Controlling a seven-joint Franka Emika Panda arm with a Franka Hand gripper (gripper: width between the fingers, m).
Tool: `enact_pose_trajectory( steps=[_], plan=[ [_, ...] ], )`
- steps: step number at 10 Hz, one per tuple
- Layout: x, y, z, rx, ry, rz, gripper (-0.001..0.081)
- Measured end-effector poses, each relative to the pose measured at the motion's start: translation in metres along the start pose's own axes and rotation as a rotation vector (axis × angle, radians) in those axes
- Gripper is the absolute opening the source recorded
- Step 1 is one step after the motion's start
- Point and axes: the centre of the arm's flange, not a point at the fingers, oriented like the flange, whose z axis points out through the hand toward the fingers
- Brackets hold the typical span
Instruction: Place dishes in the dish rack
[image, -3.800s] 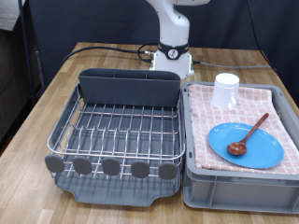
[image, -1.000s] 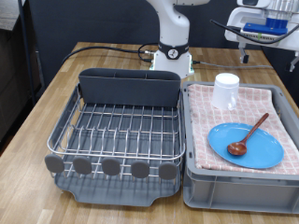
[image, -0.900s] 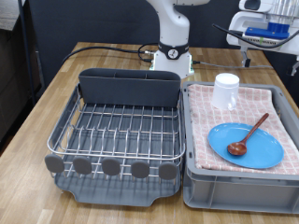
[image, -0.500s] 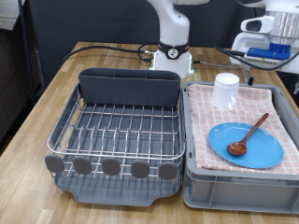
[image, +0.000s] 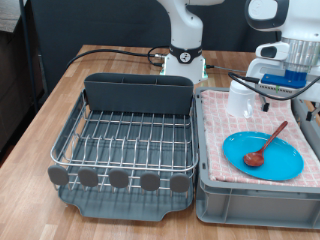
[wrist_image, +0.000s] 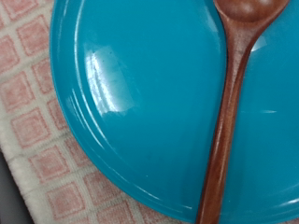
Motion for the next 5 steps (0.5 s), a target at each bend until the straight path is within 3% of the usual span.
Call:
enact_pose_trajectory(
  steps=[5],
  plan=[
    [-0.004, 0.005, 0.037, -0.047, -0.001, -0.002, 0.0802]
  ],
)
